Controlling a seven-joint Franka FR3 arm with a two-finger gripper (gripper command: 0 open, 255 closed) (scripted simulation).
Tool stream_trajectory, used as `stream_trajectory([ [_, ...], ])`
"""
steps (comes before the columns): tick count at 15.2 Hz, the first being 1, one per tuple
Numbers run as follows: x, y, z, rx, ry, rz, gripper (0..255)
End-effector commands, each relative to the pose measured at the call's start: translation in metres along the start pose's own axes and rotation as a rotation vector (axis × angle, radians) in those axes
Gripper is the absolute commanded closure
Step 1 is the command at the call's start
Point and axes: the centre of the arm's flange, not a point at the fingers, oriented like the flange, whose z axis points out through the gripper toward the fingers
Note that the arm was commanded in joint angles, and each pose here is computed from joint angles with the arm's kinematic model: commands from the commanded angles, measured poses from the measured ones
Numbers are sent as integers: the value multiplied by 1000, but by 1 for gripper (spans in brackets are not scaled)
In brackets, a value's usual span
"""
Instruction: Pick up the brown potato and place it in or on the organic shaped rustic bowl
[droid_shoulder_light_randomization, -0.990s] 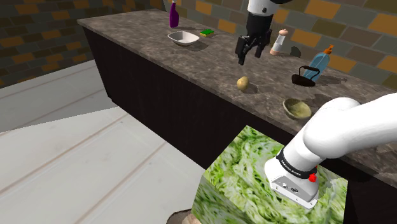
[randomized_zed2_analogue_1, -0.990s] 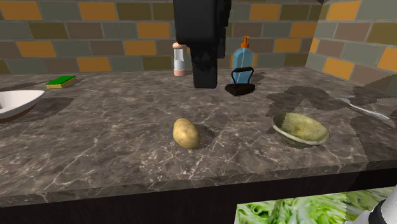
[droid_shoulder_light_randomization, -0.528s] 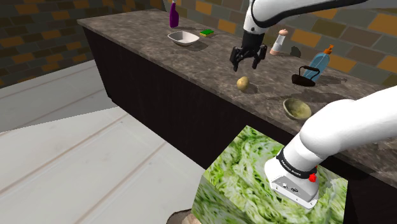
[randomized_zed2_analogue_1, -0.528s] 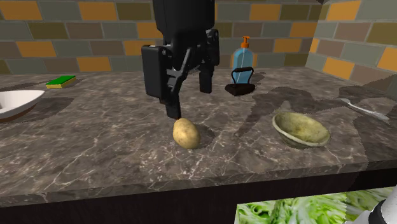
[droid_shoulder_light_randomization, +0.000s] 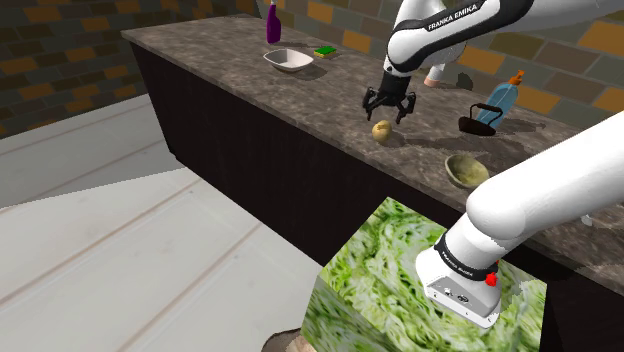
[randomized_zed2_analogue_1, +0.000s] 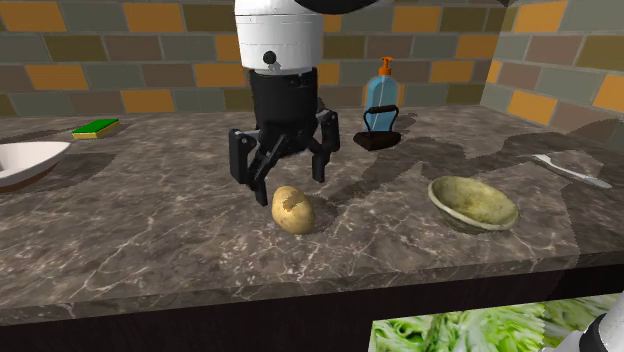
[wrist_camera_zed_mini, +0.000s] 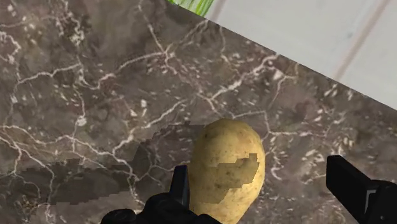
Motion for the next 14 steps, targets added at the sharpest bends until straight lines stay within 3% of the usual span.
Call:
stream_trajectory([
  [1,14,13,20,10,3,103,0],
  [9,17,16,63,13,3,129,0],
  [14,18,16,66,13,3,129,0],
])
